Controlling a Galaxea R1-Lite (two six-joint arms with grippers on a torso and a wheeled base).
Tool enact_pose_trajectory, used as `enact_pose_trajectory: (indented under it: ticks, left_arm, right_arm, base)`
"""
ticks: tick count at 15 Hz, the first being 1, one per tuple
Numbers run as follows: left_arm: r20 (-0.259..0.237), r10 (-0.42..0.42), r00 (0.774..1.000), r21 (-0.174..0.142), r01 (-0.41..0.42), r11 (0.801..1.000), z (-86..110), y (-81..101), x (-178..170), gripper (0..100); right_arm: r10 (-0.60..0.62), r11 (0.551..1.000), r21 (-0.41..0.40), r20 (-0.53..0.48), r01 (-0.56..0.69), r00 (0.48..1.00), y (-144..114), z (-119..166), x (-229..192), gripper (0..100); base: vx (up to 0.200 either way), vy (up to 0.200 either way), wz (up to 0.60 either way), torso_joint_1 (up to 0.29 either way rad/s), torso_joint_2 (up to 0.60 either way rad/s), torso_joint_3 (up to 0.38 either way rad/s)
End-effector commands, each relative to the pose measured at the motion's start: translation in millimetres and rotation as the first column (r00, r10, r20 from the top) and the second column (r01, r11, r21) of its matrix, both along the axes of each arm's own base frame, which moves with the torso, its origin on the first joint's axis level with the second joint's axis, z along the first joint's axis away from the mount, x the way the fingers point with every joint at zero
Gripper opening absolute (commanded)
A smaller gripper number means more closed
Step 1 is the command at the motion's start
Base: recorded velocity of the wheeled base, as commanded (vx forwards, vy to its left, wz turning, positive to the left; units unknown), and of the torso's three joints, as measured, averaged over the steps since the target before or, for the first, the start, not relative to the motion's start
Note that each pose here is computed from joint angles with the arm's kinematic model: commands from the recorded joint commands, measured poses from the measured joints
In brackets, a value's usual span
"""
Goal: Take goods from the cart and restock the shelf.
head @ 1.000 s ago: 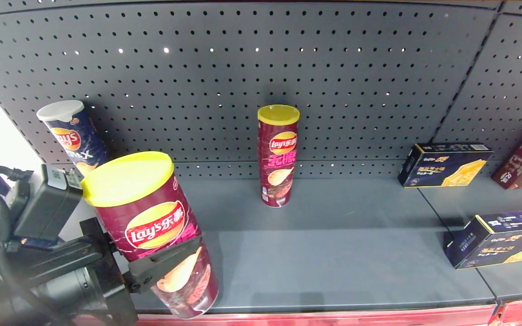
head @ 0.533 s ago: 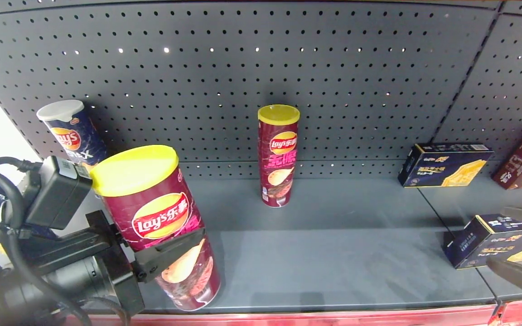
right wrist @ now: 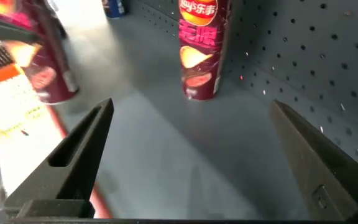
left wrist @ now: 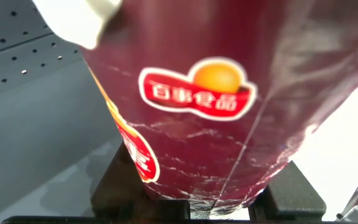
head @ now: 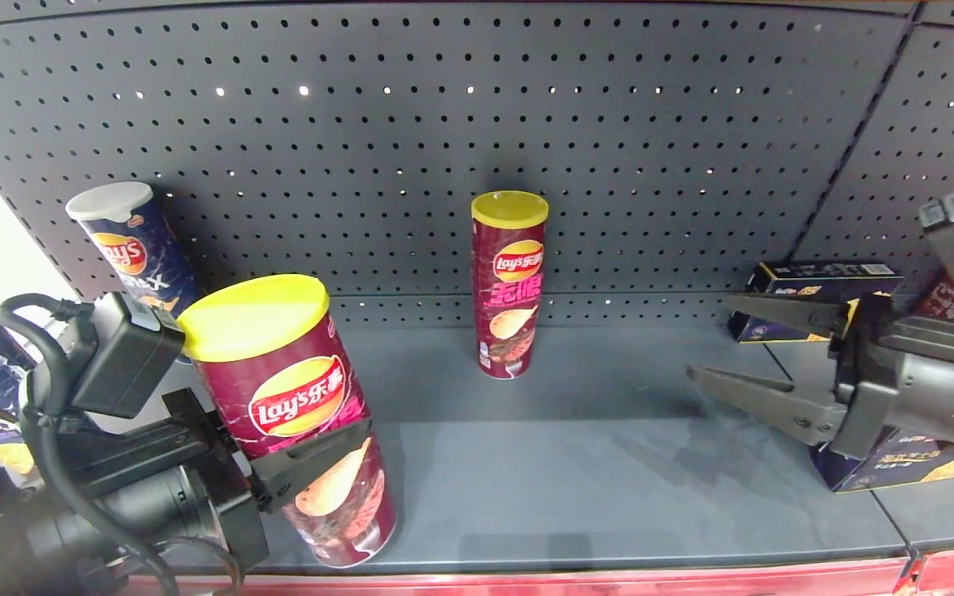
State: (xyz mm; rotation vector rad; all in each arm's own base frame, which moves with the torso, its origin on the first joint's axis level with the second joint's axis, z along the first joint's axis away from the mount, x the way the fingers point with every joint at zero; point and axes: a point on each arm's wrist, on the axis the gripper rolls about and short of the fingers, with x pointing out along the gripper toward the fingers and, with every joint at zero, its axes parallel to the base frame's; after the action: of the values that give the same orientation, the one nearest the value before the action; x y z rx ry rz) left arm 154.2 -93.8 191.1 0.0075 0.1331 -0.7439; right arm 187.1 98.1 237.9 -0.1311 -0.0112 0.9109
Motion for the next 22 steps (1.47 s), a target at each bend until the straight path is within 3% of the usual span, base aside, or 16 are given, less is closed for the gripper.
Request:
enact_pose_trajectory:
  ticks: [1,6,14,22]
  left_arm:
    - [-0.003,0.011,1.0,0.001,-0.011,1.0,-0.6,1.2,1.8,0]
    - [-0.003,0.016,1.0,0.001,-0.016,1.0,-1.0,2.2,1.7,0]
    - [-0.025,0.014,1.0,0.013,-0.014,1.0,-9.6,5.6,-4.5,0]
    - [-0.008,0.017,1.0,0.004,-0.017,1.0,-5.7,6.8,-6.0,0]
  right_arm:
    - [0.019,0.999,-0.03,-0.027,-0.019,0.999,15.0,-16.7,47.3,100]
    - [0.193,0.981,-0.003,0.092,-0.194,0.977,21.4,-24.8,99.6,100]
    - [0.287,0.958,-0.008,0.067,-0.287,0.955,61.0,-42.8,130.1,100]
    - [0.294,0.956,-0.013,0.026,-0.294,0.955,76.8,-67.2,158.3,100]
  base:
    - [0.0,0.0,0.0,0.0,0.0,0.0]
    - [0.0,0.0,0.0,0.0,0.0,0.0]
    - [0.0,0.0,0.0,0.0,0.0,0.0]
    - [0.0,0.0,0.0,0.0,0.0,0.0]
